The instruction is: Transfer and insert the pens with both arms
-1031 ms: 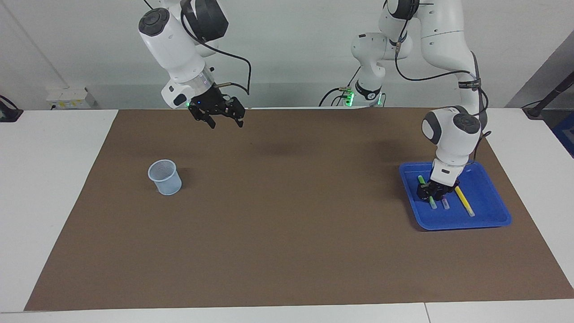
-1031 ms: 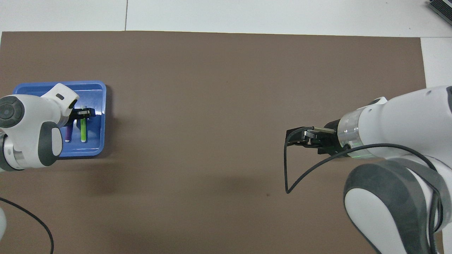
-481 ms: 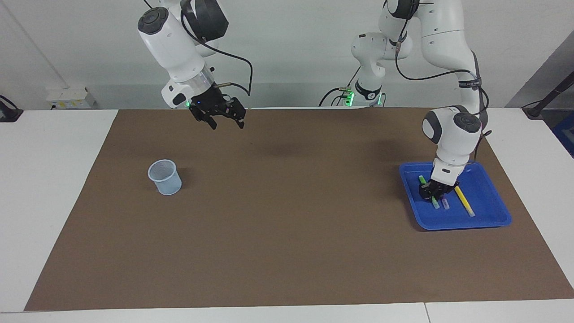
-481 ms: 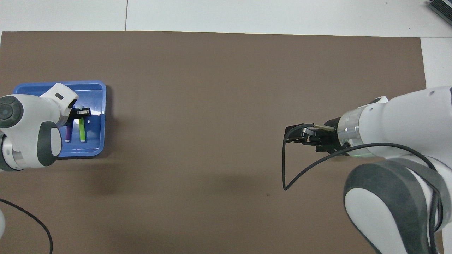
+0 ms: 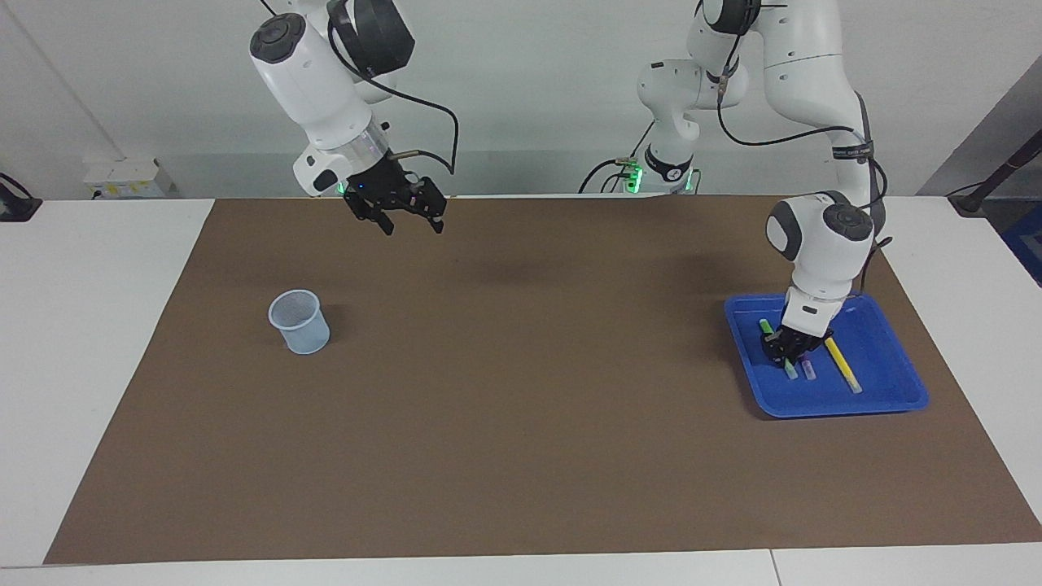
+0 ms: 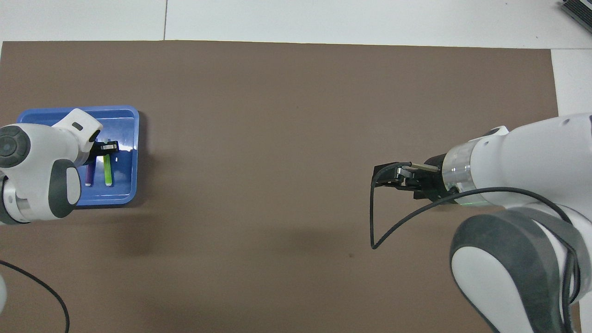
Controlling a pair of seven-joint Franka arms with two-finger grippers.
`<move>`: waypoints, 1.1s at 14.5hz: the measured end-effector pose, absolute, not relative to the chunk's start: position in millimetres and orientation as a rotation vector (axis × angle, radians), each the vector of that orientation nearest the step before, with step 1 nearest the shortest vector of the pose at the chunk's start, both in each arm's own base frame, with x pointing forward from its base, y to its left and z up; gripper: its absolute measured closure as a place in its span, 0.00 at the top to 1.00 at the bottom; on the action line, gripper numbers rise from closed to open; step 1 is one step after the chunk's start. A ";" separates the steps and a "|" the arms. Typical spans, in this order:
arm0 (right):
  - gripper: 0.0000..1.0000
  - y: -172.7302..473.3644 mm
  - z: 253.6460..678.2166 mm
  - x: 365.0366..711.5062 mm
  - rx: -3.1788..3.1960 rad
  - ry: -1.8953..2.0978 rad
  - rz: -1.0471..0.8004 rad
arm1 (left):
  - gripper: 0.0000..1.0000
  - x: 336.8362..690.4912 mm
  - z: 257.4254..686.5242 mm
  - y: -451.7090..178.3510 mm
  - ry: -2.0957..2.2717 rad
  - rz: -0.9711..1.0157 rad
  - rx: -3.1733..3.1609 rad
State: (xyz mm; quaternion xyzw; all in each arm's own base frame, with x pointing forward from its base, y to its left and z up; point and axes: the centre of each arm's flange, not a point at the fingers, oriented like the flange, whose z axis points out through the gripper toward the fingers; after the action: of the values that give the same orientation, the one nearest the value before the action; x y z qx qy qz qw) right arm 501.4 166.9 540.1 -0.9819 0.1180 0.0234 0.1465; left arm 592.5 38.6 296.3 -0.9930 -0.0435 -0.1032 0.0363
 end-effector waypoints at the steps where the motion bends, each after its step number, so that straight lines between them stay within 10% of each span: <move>1: 1.00 166.9 540.2 501.5 -2.826 0.340 0.066 | 0.21 592.5 296.3 38.5 -0.134 -0.317 -3.050; 16: 1.00 169.2 541.8 502.3 -2.782 0.409 0.076 | 0.21 590.8 299.2 38.4 -0.136 -0.276 -3.054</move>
State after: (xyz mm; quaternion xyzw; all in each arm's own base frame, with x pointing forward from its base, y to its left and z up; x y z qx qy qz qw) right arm 502.3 169.2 541.8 -0.9756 0.1436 0.0266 0.1637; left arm 590.8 38.4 299.2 -0.9943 -0.0442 -0.0898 0.0362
